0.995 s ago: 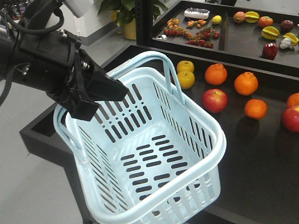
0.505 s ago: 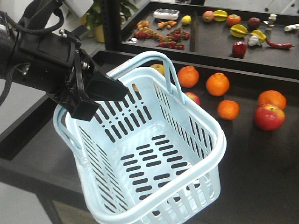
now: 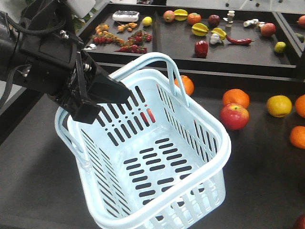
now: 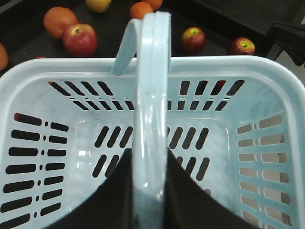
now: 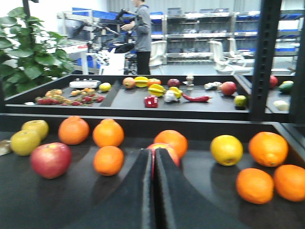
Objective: Pick three apples into basket with both arms
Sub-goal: 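Approach the table of apples and oranges holding the basket aloft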
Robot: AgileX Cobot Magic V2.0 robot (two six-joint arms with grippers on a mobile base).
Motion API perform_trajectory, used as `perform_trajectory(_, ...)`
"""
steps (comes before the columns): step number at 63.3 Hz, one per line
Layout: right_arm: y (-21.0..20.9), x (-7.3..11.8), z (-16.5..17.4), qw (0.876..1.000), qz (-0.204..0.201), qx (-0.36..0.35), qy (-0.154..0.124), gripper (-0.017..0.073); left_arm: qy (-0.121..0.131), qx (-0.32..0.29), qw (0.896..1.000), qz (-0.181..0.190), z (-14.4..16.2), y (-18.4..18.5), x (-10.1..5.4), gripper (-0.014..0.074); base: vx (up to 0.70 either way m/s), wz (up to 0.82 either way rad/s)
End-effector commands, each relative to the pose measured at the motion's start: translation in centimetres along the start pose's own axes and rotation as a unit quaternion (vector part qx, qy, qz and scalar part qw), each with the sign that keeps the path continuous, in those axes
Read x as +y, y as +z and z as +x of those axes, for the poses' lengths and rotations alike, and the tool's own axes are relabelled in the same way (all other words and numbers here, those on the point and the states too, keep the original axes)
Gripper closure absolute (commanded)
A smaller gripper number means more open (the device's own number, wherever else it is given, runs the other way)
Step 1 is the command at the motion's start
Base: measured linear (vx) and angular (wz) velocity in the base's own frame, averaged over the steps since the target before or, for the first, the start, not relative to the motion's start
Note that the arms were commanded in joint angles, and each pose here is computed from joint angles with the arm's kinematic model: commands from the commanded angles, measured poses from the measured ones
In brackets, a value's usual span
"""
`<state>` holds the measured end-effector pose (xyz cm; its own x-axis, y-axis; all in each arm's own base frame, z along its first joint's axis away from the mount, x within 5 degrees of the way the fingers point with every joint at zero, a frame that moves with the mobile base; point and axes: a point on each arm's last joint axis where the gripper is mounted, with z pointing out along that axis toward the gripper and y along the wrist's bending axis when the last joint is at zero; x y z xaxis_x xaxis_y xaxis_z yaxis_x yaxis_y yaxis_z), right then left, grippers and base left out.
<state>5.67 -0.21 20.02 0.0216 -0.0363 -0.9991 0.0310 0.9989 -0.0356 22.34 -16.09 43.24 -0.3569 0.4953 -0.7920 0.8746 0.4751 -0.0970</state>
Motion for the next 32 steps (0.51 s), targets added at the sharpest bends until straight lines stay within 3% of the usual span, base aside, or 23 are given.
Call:
perform_trajectory(1,-0.06,0.09,-0.24,0.999,-0.003,-0.034,-0.009,0.0564,-0.002,-0.064,0.998,-0.004,-1.46,-1.76,-1.02,0.0600,0.08,-0.27)
perform_trajectory(32,-0.06,0.09,-0.24,0.999,-0.003,-0.034,-0.009,0.0564,-0.002,-0.064,0.998,-0.004,-1.46,-1.76,-1.02,0.0600,0.07,-0.24)
